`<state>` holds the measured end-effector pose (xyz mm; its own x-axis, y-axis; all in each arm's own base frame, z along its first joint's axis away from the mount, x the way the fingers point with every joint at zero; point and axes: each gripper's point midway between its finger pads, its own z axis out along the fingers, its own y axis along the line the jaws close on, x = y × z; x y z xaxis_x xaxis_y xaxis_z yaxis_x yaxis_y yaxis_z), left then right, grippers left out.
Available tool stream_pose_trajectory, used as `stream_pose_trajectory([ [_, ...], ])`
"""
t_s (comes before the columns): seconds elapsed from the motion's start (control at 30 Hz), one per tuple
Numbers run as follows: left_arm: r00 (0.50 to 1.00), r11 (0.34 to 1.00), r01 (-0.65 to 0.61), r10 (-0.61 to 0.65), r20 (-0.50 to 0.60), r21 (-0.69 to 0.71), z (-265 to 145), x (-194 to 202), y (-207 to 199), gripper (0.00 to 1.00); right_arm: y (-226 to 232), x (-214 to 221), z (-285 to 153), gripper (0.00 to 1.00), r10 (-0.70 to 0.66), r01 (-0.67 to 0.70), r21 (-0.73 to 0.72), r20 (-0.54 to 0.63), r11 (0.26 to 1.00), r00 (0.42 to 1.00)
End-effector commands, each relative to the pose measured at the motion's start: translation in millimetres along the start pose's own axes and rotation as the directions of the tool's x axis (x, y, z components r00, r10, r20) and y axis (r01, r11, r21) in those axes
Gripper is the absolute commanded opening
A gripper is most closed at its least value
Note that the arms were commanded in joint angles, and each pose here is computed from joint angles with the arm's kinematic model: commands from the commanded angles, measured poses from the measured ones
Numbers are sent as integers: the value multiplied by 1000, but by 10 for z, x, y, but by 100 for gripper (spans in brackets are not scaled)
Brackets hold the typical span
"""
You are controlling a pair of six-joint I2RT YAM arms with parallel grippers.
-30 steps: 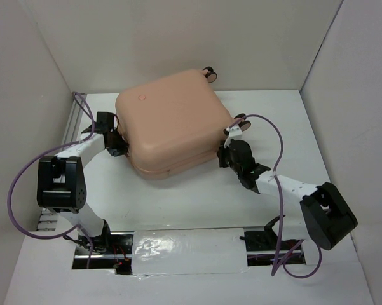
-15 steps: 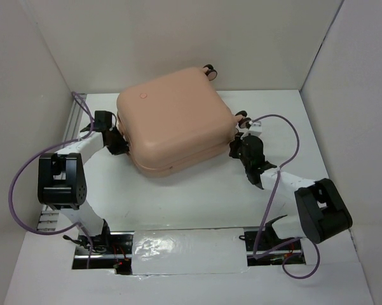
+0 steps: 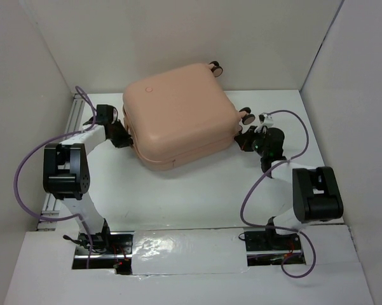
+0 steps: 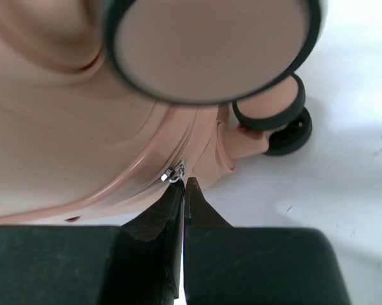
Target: Pack the luggage
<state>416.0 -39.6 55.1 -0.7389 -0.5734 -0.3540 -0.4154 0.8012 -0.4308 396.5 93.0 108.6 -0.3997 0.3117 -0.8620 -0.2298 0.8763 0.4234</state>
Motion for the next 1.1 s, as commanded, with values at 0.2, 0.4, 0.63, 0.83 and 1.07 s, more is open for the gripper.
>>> stream_pose_trajectory([
  [0.2, 994, 964, 23, 8, 113, -265, 201, -377, 848, 0, -1199, -1074, -144, 0, -104, 24, 306, 248, 952, 963],
  [0.4, 992, 964, 22, 11, 125, -264, 186, -475, 841, 0, -1381, -1098, 25, 0, -122, 78, 248, 166, 966, 979],
  [0.63, 991, 965, -5, 40, 126, -263, 174, -512, 830, 0, -1382, -1385, 310, 0, -221, 206, 124, 125, 971, 967],
  [0.83, 993, 971, -19, 47, 109, -239, 263, -523, 791, 0, -1416, -1506, 587, 0, -313, 300, 118, 116, 947, 943],
  [1.07, 991, 970, -47, 75, 109, -238, 329, -555, 805, 0, -1320, -1691, 929, 0, -327, 337, -38, 168, 941, 930],
])
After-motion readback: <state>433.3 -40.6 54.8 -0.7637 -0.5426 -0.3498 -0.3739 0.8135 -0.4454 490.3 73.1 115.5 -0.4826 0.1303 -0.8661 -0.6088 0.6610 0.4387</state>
